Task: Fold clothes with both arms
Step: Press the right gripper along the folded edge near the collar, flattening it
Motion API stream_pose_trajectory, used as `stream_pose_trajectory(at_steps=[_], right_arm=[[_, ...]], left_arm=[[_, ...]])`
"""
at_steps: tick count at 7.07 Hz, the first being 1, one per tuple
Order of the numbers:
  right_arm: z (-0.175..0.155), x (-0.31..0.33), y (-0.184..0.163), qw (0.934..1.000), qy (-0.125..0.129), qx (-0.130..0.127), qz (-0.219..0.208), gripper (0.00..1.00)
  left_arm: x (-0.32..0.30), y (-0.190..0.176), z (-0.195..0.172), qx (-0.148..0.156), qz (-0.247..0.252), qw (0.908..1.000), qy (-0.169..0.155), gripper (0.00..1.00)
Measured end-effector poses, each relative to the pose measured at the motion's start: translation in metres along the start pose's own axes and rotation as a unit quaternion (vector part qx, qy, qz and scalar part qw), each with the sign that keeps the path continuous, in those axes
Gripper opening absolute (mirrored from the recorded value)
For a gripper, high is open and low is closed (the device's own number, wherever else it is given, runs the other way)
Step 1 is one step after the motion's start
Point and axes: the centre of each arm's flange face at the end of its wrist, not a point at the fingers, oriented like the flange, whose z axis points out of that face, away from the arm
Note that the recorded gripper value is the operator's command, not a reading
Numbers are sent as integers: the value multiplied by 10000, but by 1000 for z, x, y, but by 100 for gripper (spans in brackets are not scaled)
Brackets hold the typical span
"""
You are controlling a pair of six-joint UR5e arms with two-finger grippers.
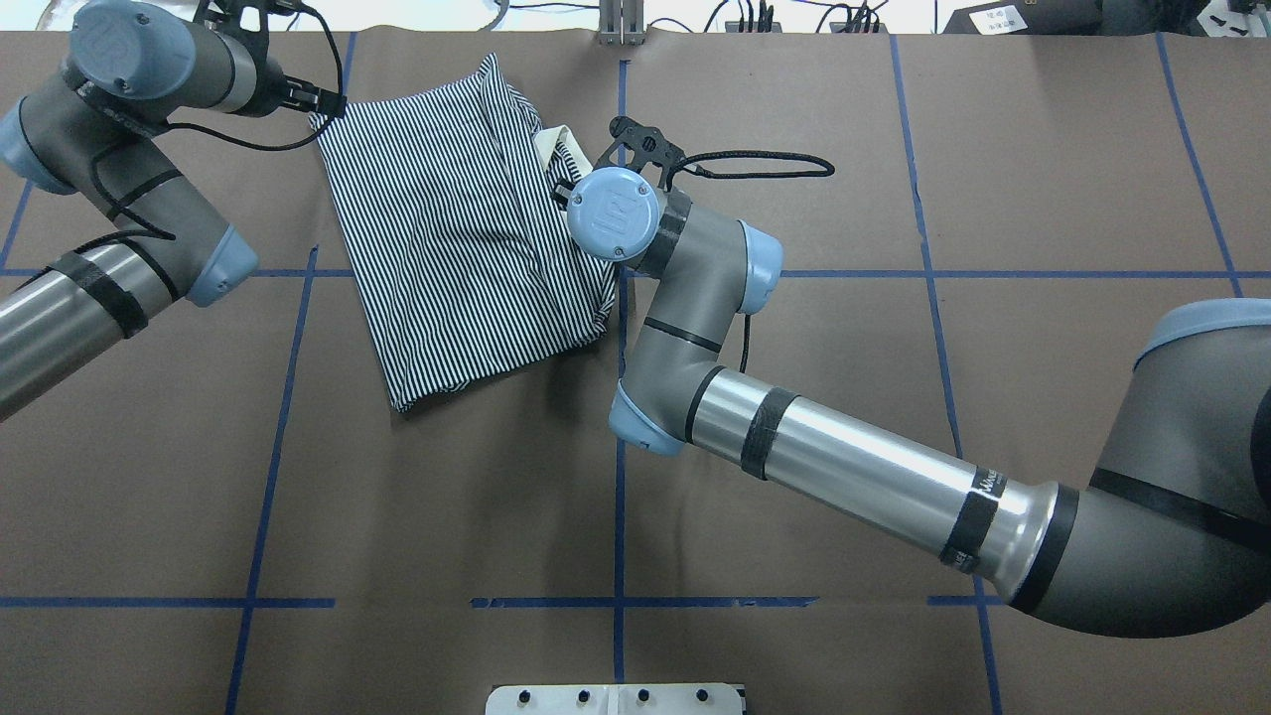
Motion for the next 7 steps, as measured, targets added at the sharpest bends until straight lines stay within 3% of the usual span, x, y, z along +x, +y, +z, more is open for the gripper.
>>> stream_pose_trajectory(at_steps=[4, 7], right_arm=[[-1, 4, -3, 10000, -16, 37, -25, 0], [-30, 77, -5, 9995, -300, -42, -26, 0]], left_arm=[[2, -1, -2, 18, 3, 10000, 22, 100], [3, 5, -6, 35, -22, 10000, 61, 100]])
